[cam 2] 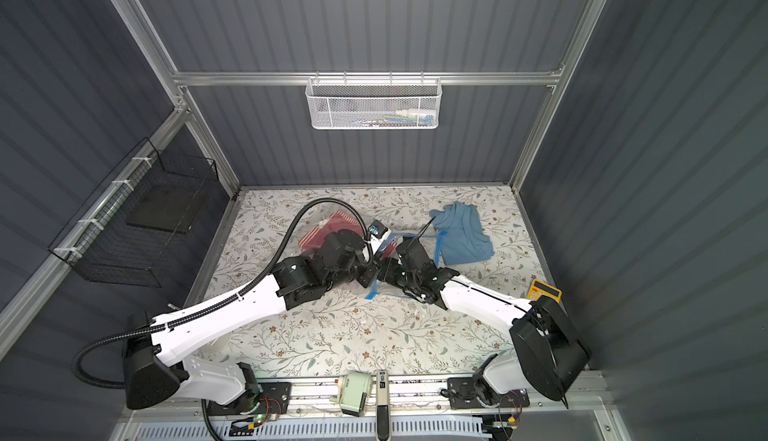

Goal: Take the tank top out of the vacuum bag
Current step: Take out the tank top from the vacuum bag.

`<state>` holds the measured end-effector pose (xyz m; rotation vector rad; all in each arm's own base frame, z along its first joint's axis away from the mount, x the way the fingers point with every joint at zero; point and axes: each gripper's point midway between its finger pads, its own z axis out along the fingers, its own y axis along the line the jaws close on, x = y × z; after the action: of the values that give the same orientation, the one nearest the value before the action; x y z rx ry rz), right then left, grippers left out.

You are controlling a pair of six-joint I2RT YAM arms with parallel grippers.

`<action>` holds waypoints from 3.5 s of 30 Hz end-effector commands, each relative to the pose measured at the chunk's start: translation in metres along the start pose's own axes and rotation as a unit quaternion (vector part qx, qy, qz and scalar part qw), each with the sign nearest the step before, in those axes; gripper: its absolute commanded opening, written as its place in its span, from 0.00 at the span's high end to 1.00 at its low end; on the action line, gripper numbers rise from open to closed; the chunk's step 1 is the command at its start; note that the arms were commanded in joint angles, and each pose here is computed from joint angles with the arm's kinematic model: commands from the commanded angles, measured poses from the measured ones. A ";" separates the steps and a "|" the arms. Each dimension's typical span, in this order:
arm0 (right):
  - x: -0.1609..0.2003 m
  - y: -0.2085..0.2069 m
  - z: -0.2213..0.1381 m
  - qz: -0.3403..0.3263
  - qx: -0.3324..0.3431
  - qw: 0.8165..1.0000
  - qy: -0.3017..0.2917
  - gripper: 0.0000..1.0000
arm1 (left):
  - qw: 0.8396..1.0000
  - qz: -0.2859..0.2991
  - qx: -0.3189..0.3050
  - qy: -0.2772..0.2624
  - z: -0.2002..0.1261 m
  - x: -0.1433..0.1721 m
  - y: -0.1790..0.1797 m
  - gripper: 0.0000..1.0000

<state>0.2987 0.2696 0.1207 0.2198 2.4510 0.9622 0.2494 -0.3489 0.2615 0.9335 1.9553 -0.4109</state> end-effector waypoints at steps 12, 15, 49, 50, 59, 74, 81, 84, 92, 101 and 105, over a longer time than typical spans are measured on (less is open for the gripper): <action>-0.007 0.001 0.045 0.105 -0.074 0.990 0.054 0.48 | 0.996 -0.057 0.038 -0.049 0.010 -0.019 -0.013 1.00; -0.009 0.000 0.052 0.121 -0.077 0.988 0.053 0.49 | 0.997 -0.054 0.038 -0.051 0.010 -0.020 -0.013 1.00; -0.001 -0.015 0.079 0.167 -0.048 0.982 0.078 0.54 | 0.997 -0.036 0.045 -0.046 0.010 -0.013 -0.016 1.00; 0.000 -0.017 0.077 0.166 -0.046 0.982 0.077 0.54 | 0.997 -0.036 0.045 -0.047 0.009 -0.013 -0.016 1.00; -0.001 -0.016 0.074 0.161 -0.044 0.983 0.073 0.54 | 0.997 -0.040 0.047 -0.046 0.008 -0.012 -0.016 1.00; -0.011 -0.006 0.078 0.150 -0.051 0.985 0.069 0.54 | 0.997 -0.040 0.044 -0.049 0.005 -0.011 -0.014 1.00; -0.008 -0.010 0.080 0.153 -0.043 0.984 0.075 0.55 | 0.997 -0.040 0.044 -0.050 0.003 -0.012 -0.014 1.00; -0.004 -0.012 0.078 0.153 -0.041 0.984 0.077 0.55 | 0.997 -0.041 0.043 -0.050 0.003 -0.011 -0.014 1.00; -0.001 -0.015 0.077 0.152 -0.037 0.984 0.080 0.55 | 0.997 -0.043 0.045 -0.049 0.005 -0.010 -0.015 1.00; -0.002 -0.017 0.083 0.152 -0.034 0.985 0.080 0.55 | 0.997 -0.041 0.043 -0.047 0.004 -0.008 -0.014 1.00; -0.002 -0.015 0.086 0.152 -0.036 0.984 0.081 0.55 | 0.997 -0.039 0.040 -0.046 0.003 -0.007 -0.013 1.00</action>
<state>0.3417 0.3049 0.0601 0.5367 2.5639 1.2472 0.2453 -0.3691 0.2585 0.8796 1.9277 -0.5762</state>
